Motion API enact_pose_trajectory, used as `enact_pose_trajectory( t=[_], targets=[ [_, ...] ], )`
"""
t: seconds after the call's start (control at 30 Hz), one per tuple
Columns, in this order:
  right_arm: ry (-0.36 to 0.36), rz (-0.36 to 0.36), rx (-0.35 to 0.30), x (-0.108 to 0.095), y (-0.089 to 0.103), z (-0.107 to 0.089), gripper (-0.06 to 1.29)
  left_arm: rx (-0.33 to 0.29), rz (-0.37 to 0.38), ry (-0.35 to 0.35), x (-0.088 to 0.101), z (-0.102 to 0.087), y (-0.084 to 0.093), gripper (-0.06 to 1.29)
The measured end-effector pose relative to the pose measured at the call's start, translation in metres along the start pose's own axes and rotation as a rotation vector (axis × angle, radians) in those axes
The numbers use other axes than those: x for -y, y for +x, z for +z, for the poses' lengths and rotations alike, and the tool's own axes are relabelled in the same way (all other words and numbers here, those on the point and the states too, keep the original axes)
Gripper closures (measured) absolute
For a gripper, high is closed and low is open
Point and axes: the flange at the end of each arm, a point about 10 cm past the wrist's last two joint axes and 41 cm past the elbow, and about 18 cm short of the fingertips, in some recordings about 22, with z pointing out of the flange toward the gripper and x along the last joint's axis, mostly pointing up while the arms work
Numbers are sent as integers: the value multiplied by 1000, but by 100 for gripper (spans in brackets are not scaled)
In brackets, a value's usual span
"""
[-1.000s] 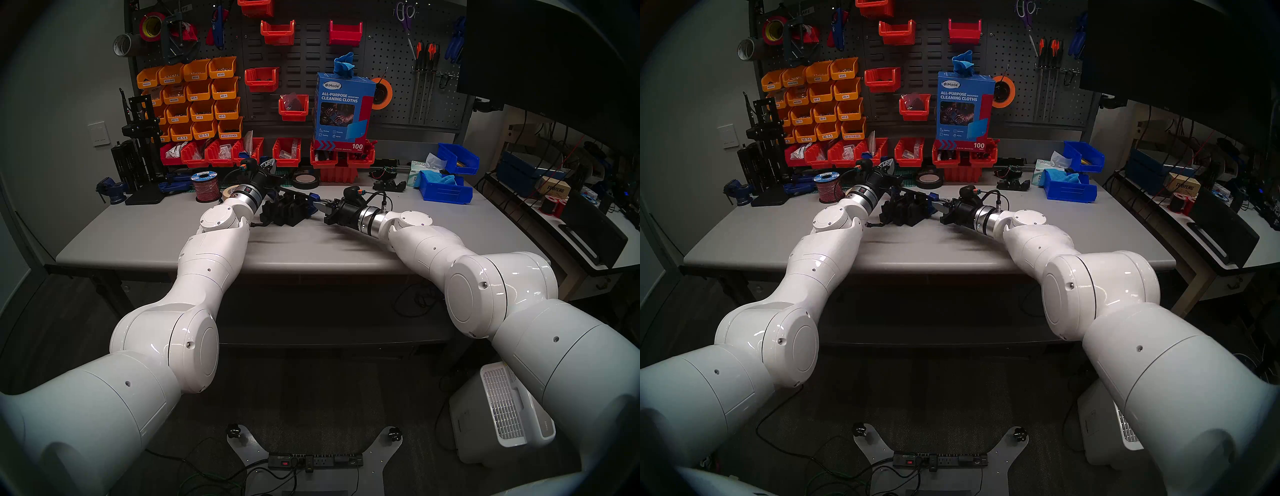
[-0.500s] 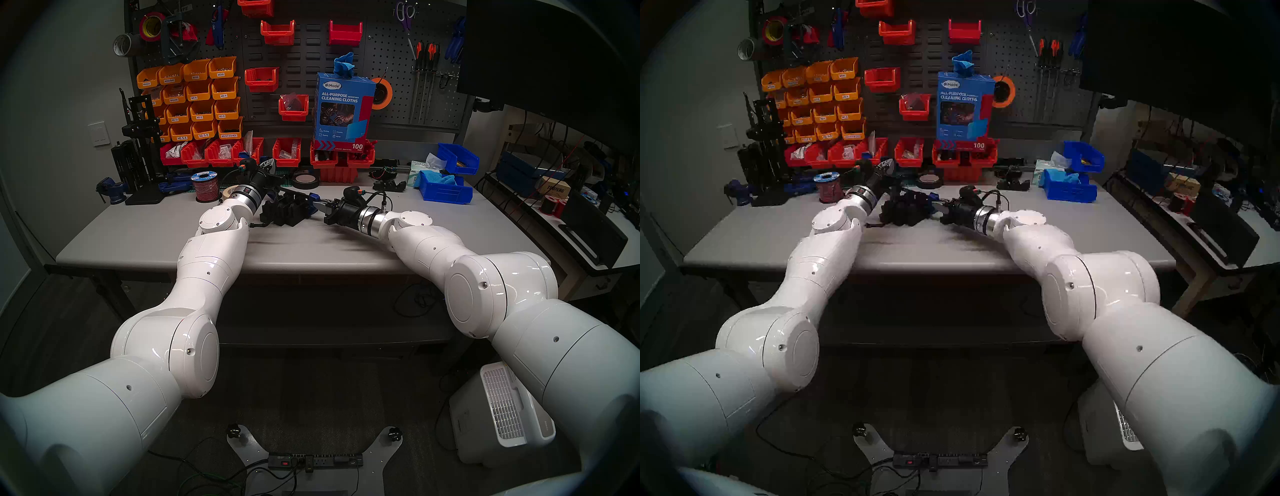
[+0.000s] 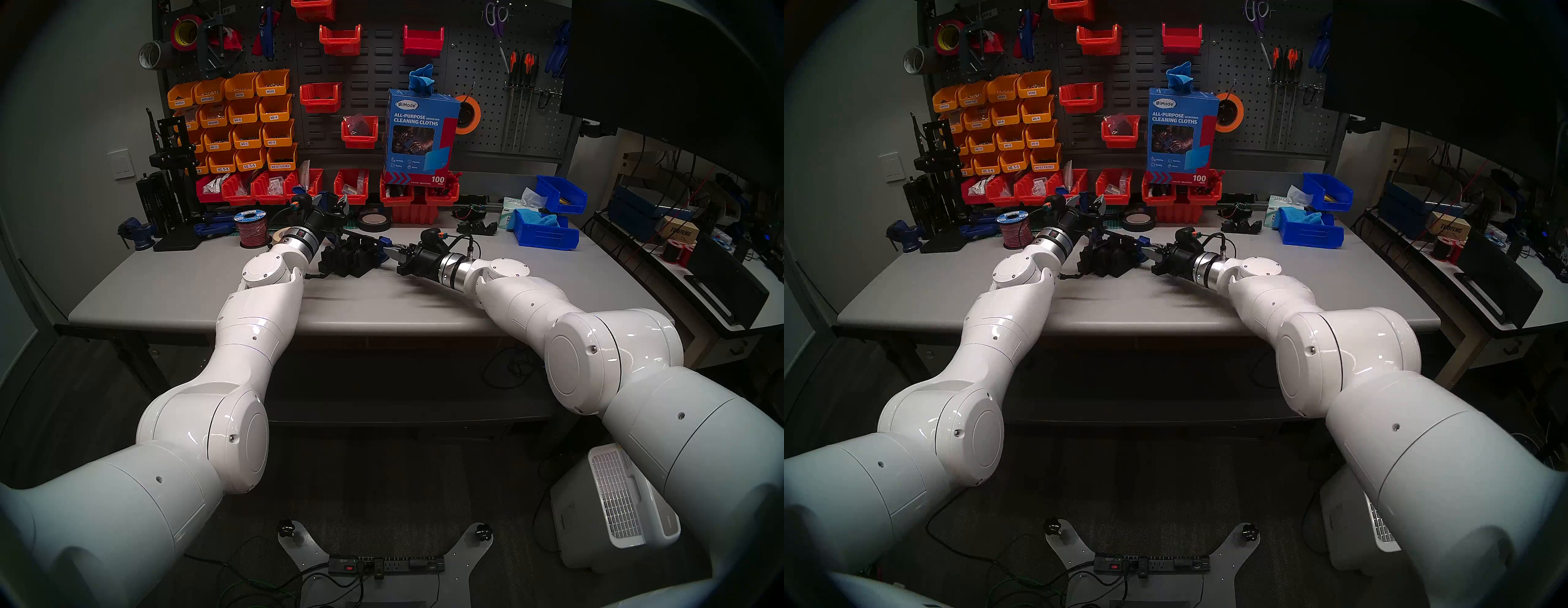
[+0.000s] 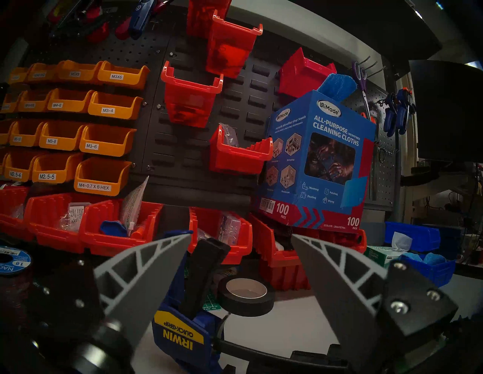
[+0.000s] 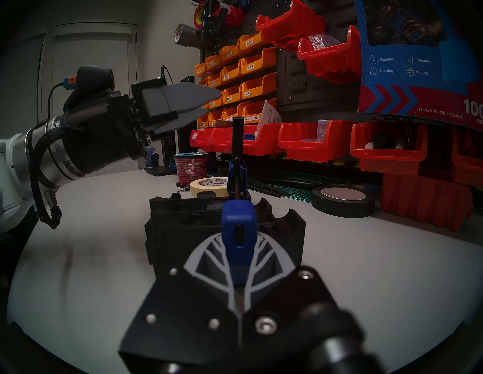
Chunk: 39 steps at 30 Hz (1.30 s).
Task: Clamp the two 3D printed pieces together with the clamp
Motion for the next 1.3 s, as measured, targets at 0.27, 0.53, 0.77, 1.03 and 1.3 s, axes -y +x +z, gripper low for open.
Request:
enact_pose_trajectory(
  t=[0.27, 0.53, 0.77, 1.03, 1.3],
  targets=[
    [0, 0, 0, 0, 0, 0, 126, -39, 9, 18, 3, 0, 14, 79],
    [0, 0, 0, 0, 0, 0, 126, -105, 25, 31, 5, 1, 38, 82],
    [0, 0, 0, 0, 0, 0, 126, -174, 47, 46, 10, -2, 62, 79],
    [0, 0, 0, 0, 0, 0, 126, -219, 74, 87, 21, -16, 75, 65],
    [0, 0, 0, 0, 0, 0, 126, -206, 97, 151, 36, -43, 63, 54]
  ],
)
